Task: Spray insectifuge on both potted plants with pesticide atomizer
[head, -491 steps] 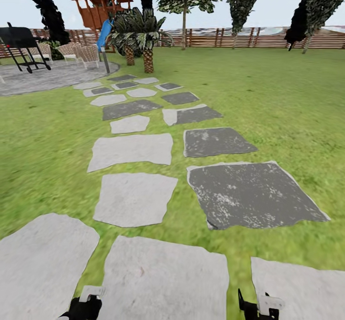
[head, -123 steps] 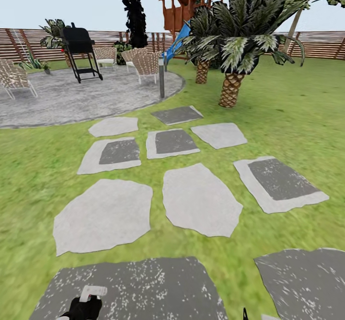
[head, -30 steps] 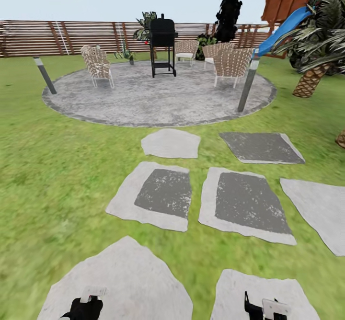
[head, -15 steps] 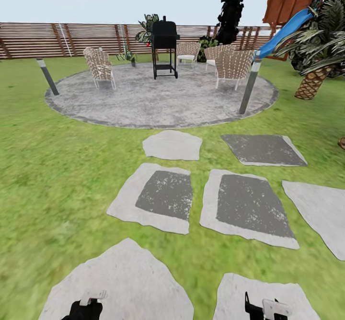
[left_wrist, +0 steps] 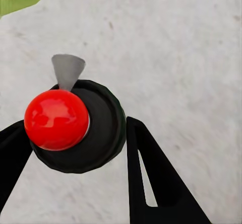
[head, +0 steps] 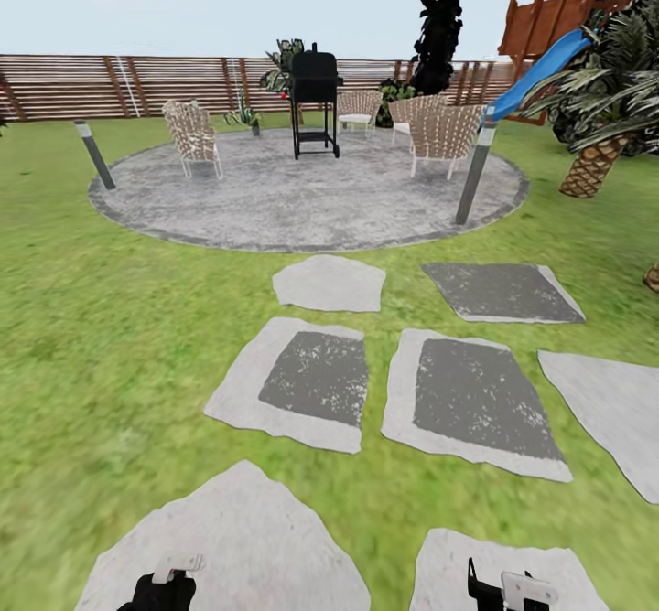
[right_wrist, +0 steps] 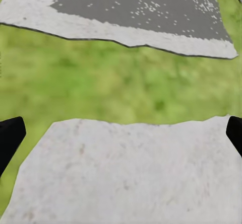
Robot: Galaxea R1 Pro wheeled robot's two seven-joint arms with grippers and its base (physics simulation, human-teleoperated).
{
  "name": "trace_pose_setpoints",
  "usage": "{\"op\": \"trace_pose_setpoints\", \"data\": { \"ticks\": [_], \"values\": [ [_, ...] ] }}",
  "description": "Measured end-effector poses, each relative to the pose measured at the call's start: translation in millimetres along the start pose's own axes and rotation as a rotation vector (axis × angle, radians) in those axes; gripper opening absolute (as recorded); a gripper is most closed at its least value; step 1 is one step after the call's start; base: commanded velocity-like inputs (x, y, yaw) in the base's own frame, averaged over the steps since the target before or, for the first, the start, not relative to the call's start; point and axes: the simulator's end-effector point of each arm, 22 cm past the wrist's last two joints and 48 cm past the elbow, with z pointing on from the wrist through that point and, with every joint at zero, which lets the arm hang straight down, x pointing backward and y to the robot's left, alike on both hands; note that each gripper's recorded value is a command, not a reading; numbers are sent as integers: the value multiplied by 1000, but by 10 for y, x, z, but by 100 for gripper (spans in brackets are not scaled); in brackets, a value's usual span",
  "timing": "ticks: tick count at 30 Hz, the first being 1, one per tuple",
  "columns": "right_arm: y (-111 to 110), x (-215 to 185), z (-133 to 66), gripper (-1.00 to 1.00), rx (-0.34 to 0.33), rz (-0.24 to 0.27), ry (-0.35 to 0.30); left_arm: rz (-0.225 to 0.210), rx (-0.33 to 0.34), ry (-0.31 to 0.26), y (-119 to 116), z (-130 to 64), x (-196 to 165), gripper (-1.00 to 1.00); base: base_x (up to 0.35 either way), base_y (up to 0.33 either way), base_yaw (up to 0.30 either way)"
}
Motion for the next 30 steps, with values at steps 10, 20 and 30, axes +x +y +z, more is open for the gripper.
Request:
{"op": "trace_pose_setpoints", "data": {
  "ticks": [10,20,30],
  "values": [
    [0,-69,1,100,0,5,-14,0,-1,-16,5,-21,-75,-100,9,0,0],
    [-1,-138,0,100,0,9,-29,-1,-2,-32,10,-44,-150,-100,142,0,0],
    [-2,-211,1,100,0,14,-44,0,-3,-48,15,-69,-224,-100,332,0,0]
  ]
}}
